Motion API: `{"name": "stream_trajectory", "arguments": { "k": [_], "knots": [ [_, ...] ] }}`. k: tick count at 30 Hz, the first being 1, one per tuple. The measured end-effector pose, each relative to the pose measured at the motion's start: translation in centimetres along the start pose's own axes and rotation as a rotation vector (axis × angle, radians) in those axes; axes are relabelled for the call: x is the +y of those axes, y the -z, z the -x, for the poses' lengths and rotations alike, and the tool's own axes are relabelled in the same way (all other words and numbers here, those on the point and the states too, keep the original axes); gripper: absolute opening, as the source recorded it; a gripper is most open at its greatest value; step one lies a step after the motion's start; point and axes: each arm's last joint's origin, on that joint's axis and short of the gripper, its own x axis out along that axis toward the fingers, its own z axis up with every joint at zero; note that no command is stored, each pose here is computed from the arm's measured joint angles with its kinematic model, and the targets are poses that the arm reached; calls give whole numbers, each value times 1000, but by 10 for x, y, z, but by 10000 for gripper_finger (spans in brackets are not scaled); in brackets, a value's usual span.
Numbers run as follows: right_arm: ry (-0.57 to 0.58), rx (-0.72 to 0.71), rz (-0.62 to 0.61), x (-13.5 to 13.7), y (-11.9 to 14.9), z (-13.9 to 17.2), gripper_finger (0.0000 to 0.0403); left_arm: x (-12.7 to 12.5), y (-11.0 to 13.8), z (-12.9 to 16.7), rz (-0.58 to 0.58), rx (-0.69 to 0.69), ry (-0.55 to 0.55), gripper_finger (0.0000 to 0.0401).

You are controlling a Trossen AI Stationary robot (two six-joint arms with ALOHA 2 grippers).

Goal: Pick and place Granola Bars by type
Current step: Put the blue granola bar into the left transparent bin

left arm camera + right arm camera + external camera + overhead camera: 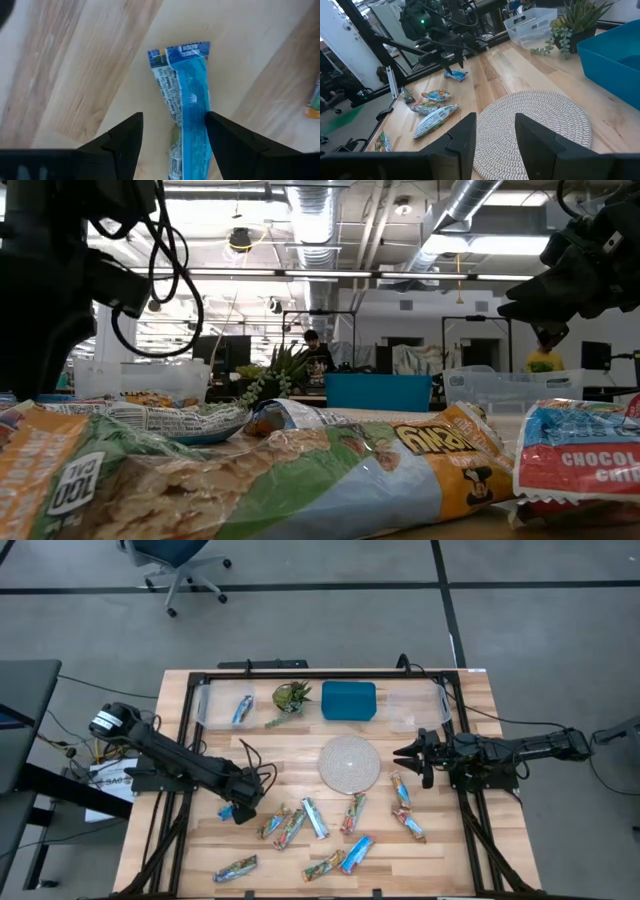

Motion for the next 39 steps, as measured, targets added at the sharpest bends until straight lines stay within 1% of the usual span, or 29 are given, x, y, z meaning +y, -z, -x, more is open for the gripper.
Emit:
{"name": "stream_trajectory", "arguments": {
  "k": [6, 16, 19, 25, 29, 33, 39],
  "knots": [
    [0, 0, 0, 0, 0, 0, 127, -2, -1, -7, 3, 29, 11, 211],
    [0, 0, 0, 0, 0, 0, 127, -1, -5, -7, 21, 42, 47, 206],
    [-1, -1, 0, 0, 0, 0, 127, -2, -5, -7, 22, 47, 51, 184],
    [0, -1, 0, 0, 0, 0, 127, -2, -5, -7, 46, 48, 55, 114],
    [0, 0, 0, 0, 0, 0, 127, -2, -6, -7, 52, 42, 61, 76],
    [0, 0, 0, 0, 0, 0, 127, -1, -9, -7, 75, 30, 75, 57],
    [0, -1, 0, 0, 0, 0, 127, 2, -17, -5, 120, 2, 100, 53]
  ]
}}
